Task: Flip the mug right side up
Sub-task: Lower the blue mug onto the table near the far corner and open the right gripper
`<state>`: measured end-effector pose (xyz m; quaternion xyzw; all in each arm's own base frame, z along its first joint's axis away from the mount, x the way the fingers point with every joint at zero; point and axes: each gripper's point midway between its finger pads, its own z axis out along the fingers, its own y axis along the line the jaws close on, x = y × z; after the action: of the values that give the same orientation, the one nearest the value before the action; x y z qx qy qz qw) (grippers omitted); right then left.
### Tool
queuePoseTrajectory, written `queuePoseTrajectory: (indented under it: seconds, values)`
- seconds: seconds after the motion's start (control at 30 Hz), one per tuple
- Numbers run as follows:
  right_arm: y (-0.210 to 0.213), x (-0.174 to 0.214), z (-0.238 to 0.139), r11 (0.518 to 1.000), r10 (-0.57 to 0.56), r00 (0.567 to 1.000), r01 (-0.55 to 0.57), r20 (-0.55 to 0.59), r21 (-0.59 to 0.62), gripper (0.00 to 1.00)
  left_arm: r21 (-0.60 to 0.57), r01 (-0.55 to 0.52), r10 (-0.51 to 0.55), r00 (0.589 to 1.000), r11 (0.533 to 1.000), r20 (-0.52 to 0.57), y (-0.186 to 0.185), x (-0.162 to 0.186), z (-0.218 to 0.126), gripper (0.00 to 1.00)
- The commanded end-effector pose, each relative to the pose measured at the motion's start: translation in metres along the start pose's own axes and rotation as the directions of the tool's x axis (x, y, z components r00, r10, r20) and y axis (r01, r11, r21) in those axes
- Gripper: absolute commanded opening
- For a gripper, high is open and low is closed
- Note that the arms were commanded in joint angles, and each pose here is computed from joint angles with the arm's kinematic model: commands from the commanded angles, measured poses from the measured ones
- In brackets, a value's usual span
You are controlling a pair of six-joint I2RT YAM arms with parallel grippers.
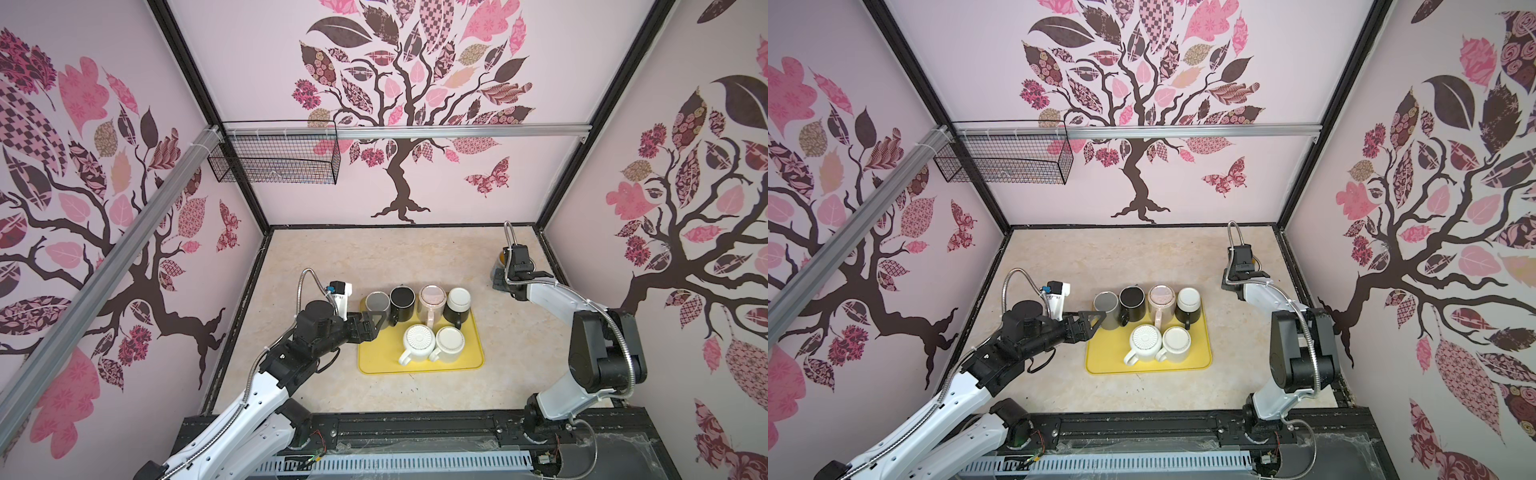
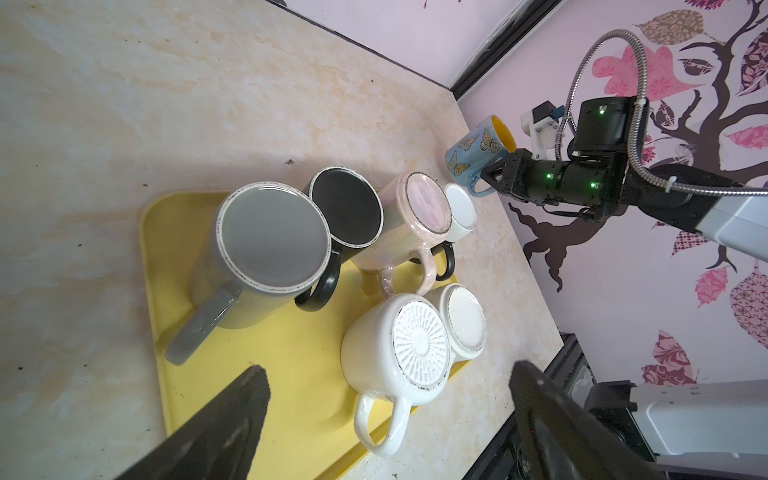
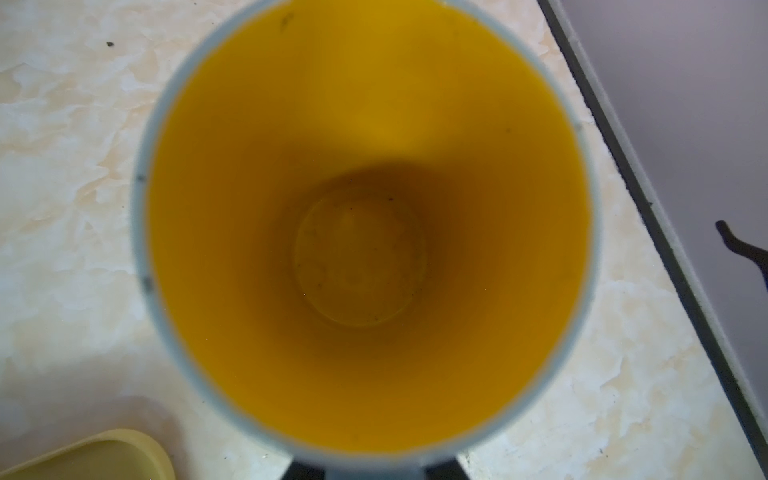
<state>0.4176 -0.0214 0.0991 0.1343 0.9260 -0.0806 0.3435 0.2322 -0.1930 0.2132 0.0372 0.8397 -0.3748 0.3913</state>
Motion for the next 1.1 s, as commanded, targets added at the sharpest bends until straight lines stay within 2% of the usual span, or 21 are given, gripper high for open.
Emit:
queuePoseTrajectory:
  seconds: [0.0,0.2,0.6,1.07]
  values:
    - [0.002,-0.048,-0.008,0.999,0.032,0.984,-0.034,0.174,0.009,0.00,0.015,-0.022,0.022,1.000,1.000,0.019,-0.002,-0.002,-0.001,0.94]
    - [0.008,-0.045,-0.003,0.999,0.033,0.980,-0.029,0.197,-0.024,0.00,0.010,-0.025,0.025,1.000,1.000,0.013,0.001,0.000,0.001,0.94]
    - [0.020,-0.036,0.015,0.998,0.019,0.987,-0.009,0.160,-0.061,0.00,0.006,-0.030,0.030,1.000,1.000,0.006,0.004,0.004,0.002,0.93]
    - [0.030,-0.018,0.028,0.999,-0.002,0.996,0.006,0.087,-0.046,0.43,-0.015,-0.022,0.022,1.000,1.000,0.007,0.010,0.008,0.002,0.93]
